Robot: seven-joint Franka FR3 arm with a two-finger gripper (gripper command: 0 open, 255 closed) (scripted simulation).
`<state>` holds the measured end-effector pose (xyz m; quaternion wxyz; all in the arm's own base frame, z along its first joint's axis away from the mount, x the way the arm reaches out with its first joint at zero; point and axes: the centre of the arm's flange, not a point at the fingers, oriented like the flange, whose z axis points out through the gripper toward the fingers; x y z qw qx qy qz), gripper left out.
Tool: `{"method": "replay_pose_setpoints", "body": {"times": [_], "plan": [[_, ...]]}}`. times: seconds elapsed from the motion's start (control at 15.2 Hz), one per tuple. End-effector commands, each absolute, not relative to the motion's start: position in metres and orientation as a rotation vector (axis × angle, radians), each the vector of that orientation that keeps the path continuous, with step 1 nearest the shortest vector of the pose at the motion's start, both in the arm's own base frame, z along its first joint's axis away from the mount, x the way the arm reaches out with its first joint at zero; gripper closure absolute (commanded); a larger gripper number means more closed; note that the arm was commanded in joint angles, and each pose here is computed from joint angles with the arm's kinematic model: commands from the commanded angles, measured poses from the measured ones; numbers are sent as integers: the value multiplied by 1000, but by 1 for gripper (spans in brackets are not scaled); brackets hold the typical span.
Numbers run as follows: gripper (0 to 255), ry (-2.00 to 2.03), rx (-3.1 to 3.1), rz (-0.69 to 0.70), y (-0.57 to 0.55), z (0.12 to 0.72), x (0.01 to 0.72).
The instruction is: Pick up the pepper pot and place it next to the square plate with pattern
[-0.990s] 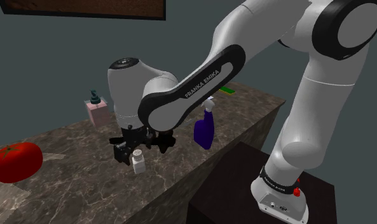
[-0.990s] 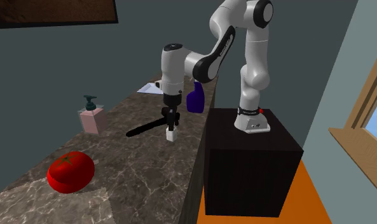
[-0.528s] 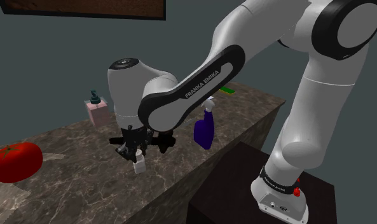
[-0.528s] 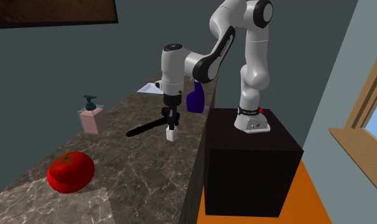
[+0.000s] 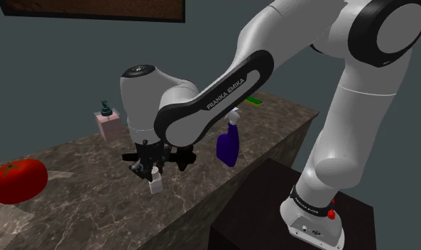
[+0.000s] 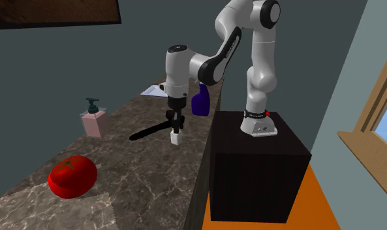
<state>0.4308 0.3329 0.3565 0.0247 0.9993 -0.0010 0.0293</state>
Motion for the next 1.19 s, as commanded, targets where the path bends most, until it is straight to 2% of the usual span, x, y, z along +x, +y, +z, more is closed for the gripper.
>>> {"method": "replay_pose_setpoints", "body": {"times": [0.0,1.12], "plan": [[255,-3,3091,90,333,362,431],[255,-3,3091,90,333,451,431]]}}
